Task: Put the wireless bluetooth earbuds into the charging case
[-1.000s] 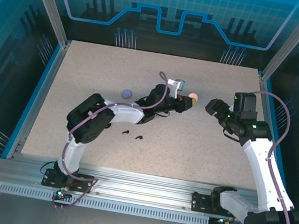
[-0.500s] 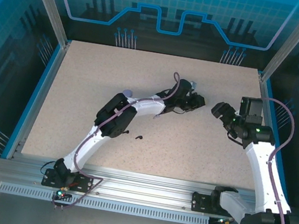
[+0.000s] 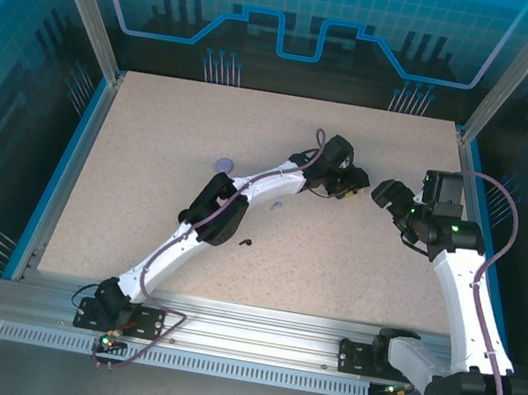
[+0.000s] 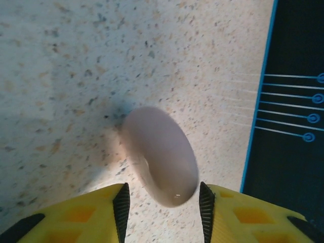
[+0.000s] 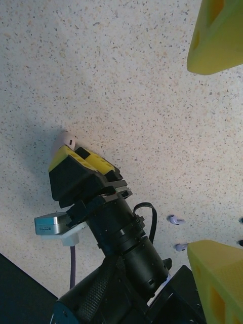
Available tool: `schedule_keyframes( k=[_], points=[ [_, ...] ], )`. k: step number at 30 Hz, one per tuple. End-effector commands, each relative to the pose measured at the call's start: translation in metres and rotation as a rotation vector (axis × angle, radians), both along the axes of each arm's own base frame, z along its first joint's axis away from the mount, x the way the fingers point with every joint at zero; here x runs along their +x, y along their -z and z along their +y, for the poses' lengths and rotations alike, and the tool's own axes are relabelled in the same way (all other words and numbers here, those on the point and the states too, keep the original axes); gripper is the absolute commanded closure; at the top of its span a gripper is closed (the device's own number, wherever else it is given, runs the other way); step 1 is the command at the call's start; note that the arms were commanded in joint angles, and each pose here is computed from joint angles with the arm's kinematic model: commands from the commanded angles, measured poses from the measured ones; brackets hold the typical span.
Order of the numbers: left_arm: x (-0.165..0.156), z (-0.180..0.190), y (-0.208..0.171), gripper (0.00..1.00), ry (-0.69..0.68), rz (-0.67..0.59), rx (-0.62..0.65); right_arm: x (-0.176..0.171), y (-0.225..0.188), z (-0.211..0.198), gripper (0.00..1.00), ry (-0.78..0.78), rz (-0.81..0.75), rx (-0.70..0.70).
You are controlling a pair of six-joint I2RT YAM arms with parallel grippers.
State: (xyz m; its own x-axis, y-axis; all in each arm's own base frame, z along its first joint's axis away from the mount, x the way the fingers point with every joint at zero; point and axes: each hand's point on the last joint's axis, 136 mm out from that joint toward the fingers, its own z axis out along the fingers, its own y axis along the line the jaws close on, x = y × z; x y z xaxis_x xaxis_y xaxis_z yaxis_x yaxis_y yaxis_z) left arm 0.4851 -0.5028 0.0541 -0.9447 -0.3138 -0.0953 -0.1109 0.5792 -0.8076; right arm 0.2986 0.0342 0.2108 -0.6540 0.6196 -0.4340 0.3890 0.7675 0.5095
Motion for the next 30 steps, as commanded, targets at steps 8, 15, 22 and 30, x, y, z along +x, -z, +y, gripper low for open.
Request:
schedule_keyframes(
  k=[8, 15, 22, 30],
  points=[
    [-0.005, 0.031, -0.018, 0.45, 0.028, -0.046, 0.178, 0.001, -0.017, 0.000, 0.14, 0.000, -0.030, 0.027],
    [-0.005, 0.066, -0.094, 0.31, 0.056, -0.259, 0.326, -0.003, -0.020, 0.001, 0.13, 0.000, -0.039, 0.034],
    [-0.020, 0.115, -0.163, 0.04, 0.011, -0.458, 0.421, -0.010, -0.018, 0.000, 0.08, -0.005, -0.042, 0.019],
    [-0.052, 0.184, -0.192, 0.01, -0.098, -0.581, 0.450, -0.015, -0.001, 0.007, 0.00, -0.017, -0.002, 0.004]
  ],
)
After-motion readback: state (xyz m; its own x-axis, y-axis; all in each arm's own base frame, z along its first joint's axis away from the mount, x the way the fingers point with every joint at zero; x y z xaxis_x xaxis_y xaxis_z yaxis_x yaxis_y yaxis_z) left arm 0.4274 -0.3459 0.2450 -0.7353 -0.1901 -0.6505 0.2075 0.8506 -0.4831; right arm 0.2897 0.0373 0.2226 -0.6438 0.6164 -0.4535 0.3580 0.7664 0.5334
